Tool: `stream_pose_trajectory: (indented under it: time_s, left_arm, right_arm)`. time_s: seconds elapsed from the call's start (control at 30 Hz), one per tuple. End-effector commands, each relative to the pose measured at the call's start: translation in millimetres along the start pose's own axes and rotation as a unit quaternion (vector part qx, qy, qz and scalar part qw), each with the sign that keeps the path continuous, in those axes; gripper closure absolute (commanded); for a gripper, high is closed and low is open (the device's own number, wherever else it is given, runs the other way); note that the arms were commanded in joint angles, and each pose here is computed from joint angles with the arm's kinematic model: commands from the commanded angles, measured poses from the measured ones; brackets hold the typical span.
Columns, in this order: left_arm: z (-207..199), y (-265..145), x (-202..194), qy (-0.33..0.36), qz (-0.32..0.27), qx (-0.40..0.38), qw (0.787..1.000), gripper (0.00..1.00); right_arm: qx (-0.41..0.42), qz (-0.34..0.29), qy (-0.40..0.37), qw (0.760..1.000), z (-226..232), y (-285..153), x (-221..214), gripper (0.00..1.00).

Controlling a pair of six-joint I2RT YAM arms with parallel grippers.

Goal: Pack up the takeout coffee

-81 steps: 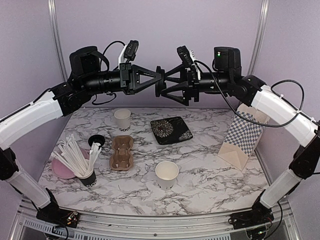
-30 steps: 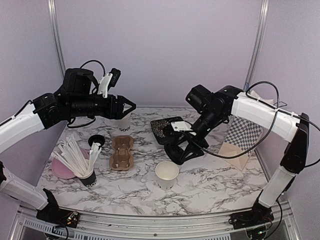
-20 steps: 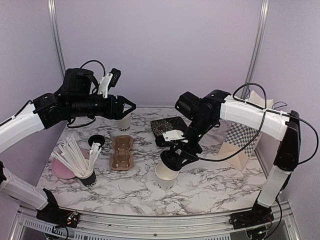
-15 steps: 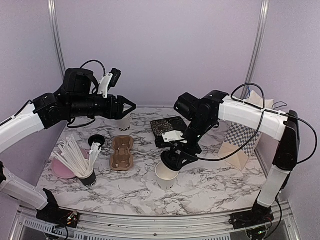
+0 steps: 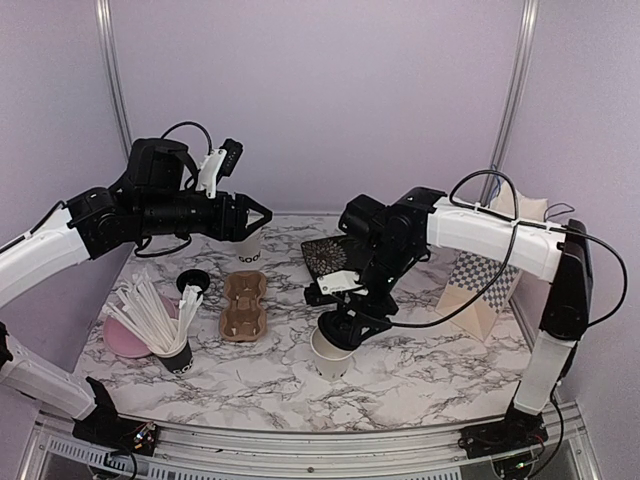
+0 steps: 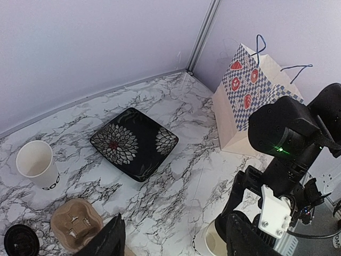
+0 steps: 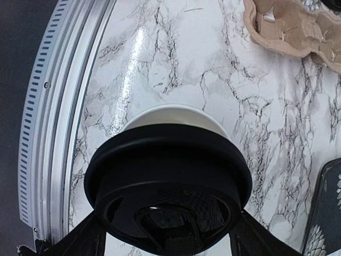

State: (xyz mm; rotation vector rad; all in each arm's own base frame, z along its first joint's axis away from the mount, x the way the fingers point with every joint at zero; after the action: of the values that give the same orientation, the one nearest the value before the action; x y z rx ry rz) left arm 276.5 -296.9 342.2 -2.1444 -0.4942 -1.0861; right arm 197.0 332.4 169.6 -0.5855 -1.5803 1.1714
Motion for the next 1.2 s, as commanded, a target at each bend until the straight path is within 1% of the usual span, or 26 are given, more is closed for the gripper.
stream_pose_trajectory:
  time_s: [0.0,0.47,0.6,0.73,0.9,0.97,1.0,1.07,1.17]
  left_arm:
    - [3,-4,-4,0.006,0.004,0.004,1.000,0.34]
    - [3,-4,-8,0.005,0.009,0.002,1.000,0.34]
    - [4,-3,-10,0.005,0.011,0.003,1.000,0.34]
    - [5,-1,-12,0.002,0.015,0.004,1.000,0.34]
    - [12,0,-14,-0.017,0.013,0.022,1.000,0.35]
    - [12,2,-19,-0.027,0.025,0.023,0.999,0.35]
    - [10,4,-22,-0.033,0.037,0.020,0.999,0.35]
    - [-1,9,-28,-0.034,0.066,0.008,0.997,0.36]
    - [-19,21,-49,-0.032,0.121,-0.004,0.992,0.36]
  right_arm:
    - [-0.003,0.004,0.000,1.000,-2,-1,7,0.24]
    - [-0.001,0.020,0.005,1.000,-1,9,9,0.24]
    - [-0.001,0.026,0.001,1.000,1,13,11,0.22]
    - [-0.008,0.026,-0.001,1.000,0,13,15,0.18]
    - [-0.016,0.020,-0.006,1.000,-1,4,22,0.10]
    - [-0.026,0.017,-0.009,0.999,0,-6,25,0.03]
    - [-0.037,0.012,-0.013,0.999,1,-15,27,0.02]
    - [-0.054,0.006,-0.015,0.998,2,-28,29,0.02]
    - [-0.074,-0.012,-0.003,0.997,1,-45,27,0.01]
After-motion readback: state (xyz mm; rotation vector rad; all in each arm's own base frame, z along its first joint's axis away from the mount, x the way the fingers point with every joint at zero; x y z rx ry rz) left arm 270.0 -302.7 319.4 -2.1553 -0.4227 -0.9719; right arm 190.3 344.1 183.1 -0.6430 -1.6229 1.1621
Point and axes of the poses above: each gripper's point midway between its finger pads, its own y axis out along the fingers, its own z axis along the line the jaws close on, x = y × z, the point moved 1 cm from there along -y, back along the fingers, and after that the axes turned 10 degrees about -y, right-handed, at the moved point
